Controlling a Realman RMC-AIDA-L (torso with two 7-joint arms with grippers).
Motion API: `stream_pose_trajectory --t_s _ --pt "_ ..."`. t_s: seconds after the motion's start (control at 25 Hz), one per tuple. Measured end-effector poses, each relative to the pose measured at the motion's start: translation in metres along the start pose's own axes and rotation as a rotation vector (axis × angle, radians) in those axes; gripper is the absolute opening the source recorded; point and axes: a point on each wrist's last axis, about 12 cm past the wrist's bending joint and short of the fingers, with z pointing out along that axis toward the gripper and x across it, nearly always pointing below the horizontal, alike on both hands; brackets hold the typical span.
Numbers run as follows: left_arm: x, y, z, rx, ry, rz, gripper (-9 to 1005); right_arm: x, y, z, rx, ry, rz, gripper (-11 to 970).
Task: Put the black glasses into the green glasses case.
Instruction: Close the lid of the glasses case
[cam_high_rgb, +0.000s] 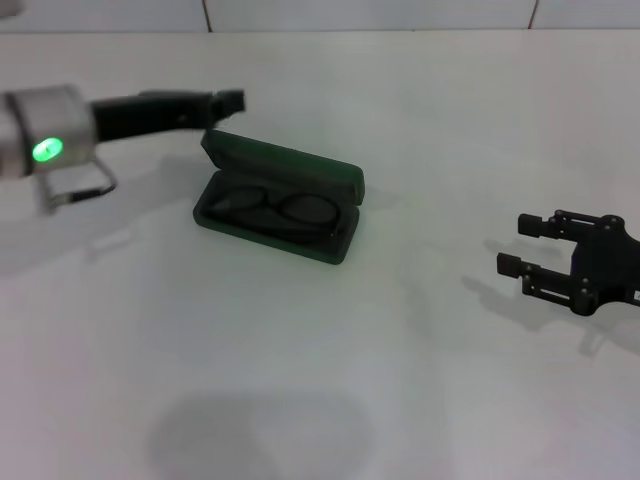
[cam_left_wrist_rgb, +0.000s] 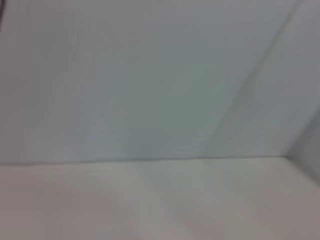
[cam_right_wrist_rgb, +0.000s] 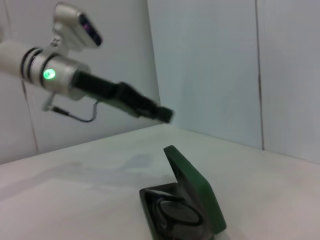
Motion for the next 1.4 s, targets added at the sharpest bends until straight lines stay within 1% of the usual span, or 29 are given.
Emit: stream_pose_trajectory --t_s 0.04,0.12,0.16,0.2,0.28,0.4,0.52,0.72,0.88,1.08,1.4 --pt "-0.004 -0.004 0.010 -0.042 0.006 0.009 0 0.000 0.000 0.000 0.002 0.000 0.002 568" --pt "-0.010 -0.018 0.030 -0.119 0.005 0.051 0 0.000 -0.001 0.000 0.004 0.000 0.004 566" --pt "-0.011 -0.022 0.035 -0.147 0.001 0.060 0 0.000 -0.001 0.000 0.004 0.000 0.003 566" --pt "-0.011 -0.029 0.042 -0.172 -0.003 0.081 0 0.000 -0.001 0.000 0.003 0.001 0.002 567" --pt "-0.008 -0.040 0.055 -0.219 0.002 0.095 0 -0.001 -0.002 0.000 0.003 0.001 0.001 567" --pt "0.000 -0.046 0.071 -0.282 0.028 0.111 -1 -0.002 -0.003 0.000 0.004 0.000 -0.006 567" --pt "0.010 -0.046 0.079 -0.337 0.038 0.116 -1 -0.003 -0.004 0.000 0.005 0.000 -0.010 567" --pt "0.018 -0.042 0.081 -0.371 0.005 0.077 -1 -0.002 -0.003 0.000 0.005 0.001 -0.006 566" --pt "0.022 -0.044 0.086 -0.372 -0.005 0.079 -1 -0.002 -0.003 0.000 0.005 0.002 -0.005 566" --pt "0.025 -0.047 0.095 -0.362 0.020 0.096 -1 -0.002 -0.003 0.000 0.004 0.002 -0.005 566" --pt "0.030 -0.048 0.097 -0.357 0.043 0.104 -1 -0.001 -0.003 -0.001 0.008 0.000 -0.014 565"
